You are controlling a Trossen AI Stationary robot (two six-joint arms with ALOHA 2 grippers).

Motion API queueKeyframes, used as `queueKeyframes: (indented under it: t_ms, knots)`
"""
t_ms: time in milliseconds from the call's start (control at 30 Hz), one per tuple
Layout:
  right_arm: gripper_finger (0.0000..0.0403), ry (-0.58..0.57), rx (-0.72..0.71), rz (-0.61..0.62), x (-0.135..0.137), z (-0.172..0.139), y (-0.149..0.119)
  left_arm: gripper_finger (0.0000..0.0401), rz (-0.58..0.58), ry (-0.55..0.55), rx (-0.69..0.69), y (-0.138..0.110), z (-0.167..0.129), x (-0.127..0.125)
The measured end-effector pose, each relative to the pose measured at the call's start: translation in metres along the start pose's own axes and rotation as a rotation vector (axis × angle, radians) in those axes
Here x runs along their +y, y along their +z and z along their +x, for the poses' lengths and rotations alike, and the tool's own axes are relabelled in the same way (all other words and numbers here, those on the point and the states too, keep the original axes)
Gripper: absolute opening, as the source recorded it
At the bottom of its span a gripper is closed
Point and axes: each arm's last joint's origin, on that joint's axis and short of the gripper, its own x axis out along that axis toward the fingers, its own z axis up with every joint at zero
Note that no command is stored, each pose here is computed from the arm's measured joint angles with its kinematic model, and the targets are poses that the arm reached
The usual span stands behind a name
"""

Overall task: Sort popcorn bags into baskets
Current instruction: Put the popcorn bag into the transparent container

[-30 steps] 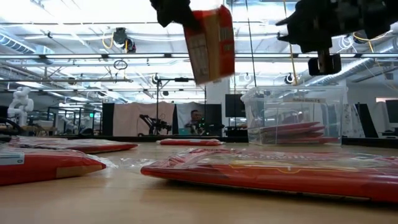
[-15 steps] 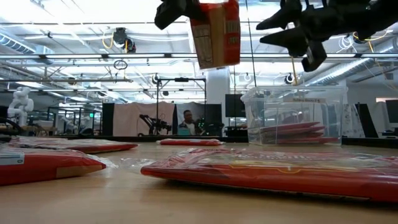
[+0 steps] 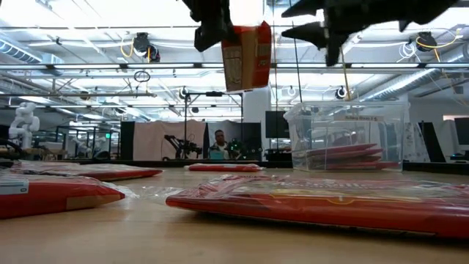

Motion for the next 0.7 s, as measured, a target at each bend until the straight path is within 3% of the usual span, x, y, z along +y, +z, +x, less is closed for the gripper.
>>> queueKeyframes:
  t_ms: [133,367,700]
  knots:
    - [0.0180,0.003,-0.034,-0.010,0.008,0.016,-0.002,0.0008,0.001,0.006,0.028,-0.006,0.009,0.005]
    - [0.0181,-0.057,0.036,0.023,-0.003,0.032,-0.006,0.0007,0.048,0.012,0.054,-0.011,0.018,0.009]
    - [0.0181,-0.071,-0.066,0.037,-0.014,0.045,0.007,0.0010,0.051,-0.013,0.027,-0.010,0.018,0.008]
